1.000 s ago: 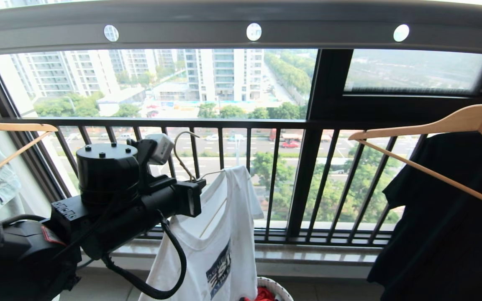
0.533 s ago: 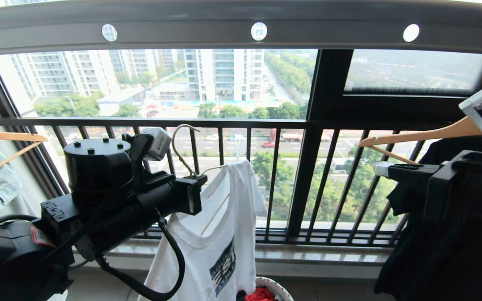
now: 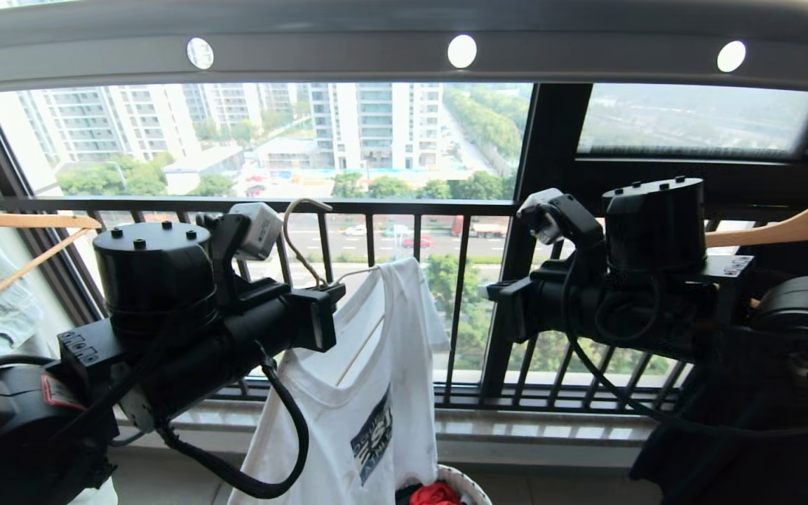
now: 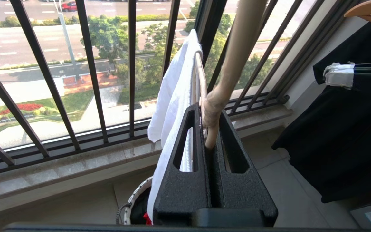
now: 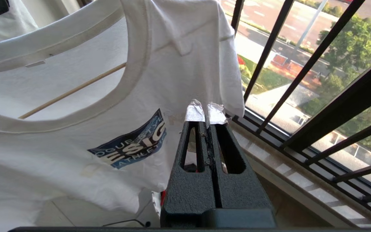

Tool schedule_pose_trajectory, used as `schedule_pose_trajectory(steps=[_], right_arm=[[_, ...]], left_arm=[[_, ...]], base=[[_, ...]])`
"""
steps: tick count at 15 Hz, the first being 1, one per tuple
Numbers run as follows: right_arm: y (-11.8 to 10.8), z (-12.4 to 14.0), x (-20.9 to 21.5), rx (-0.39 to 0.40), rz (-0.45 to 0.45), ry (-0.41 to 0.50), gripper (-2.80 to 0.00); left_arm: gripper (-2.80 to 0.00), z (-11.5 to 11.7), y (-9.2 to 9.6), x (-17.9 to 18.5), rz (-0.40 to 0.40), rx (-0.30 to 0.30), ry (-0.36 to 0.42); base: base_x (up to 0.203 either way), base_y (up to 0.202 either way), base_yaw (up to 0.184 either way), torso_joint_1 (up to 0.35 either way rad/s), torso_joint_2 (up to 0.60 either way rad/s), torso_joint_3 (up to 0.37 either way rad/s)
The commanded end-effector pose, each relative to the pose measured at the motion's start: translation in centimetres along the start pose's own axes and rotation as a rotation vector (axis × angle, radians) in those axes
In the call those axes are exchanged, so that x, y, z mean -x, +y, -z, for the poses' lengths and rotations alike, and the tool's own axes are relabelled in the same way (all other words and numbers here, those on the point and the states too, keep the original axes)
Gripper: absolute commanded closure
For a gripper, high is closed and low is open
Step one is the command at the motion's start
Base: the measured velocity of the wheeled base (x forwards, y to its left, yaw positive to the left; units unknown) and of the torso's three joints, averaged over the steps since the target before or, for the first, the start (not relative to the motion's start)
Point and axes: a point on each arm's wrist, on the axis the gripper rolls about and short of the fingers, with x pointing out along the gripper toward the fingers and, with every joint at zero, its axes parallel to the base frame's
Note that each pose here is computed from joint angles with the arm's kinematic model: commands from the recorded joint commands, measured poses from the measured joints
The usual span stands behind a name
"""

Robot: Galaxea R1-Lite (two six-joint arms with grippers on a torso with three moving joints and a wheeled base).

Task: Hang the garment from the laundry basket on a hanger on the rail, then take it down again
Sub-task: Take the clothes off the clothes rack

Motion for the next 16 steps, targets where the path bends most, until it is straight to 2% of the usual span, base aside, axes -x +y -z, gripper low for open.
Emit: schedule_pose_trajectory(steps=[1, 3, 5, 7, 8, 11, 13, 16], right_arm=[[1.6, 1.8, -2.8, -0.022, -0.036, 0.062, -2.8], [3.6, 2.2, -3.2, -0.013, -0.026, 0.066, -2.8], [6.0, 3.2, -4.9, -0.018, 0.068, 0.061, -2.8], [7.4, 3.0, -6.1, -0.045, 0.168, -0.035, -2.8], [7.9, 2.8, -6.3, -0.053, 0.179, -0.064, -2.8], [8.3, 3.1, -7.2, -0.062, 0.218, -0.076, -2.8], [8.4, 3.3, -8.1, -0.071, 0.26, -0.123, -2.8], [8.5, 3.2, -8.5, -0.076, 0.273, -0.142, -2.8]], left_arm=[[0.0, 0.7, 0.1, -0.7, -0.004, 0.002, 0.025], [0.0, 1.1, 0.1, -1.1, -0.008, 0.003, 0.038], [0.0, 1.0, -0.6, -1.3, -0.024, 0.003, 0.027], [0.0, 0.8, -1.2, -1.5, -0.058, 0.005, 0.006], [0.0, 0.7, -1.4, -1.7, -0.078, 0.007, -0.006], [0.0, 0.2, -2.1, -1.4, -0.068, 0.016, -0.025], [0.0, -0.1, -2.2, -1.1, -0.065, 0.018, -0.035], [0.0, -0.2, -2.3, -1.1, -0.06, 0.018, -0.036]], base=[[0.0, 0.0, 0.0, 0.0, 0.0, 0.0], [0.0, 0.0, 0.0, 0.0, 0.0, 0.0], [0.0, 0.0, 0.0, 0.0, 0.0, 0.0], [0.0, 0.0, 0.0, 0.0, 0.0, 0.0], [0.0, 0.0, 0.0, 0.0, 0.0, 0.0], [0.0, 0.0, 0.0, 0.0, 0.0, 0.0], [0.0, 0.0, 0.0, 0.0, 0.0, 0.0], [0.0, 0.0, 0.0, 0.0, 0.0, 0.0]])
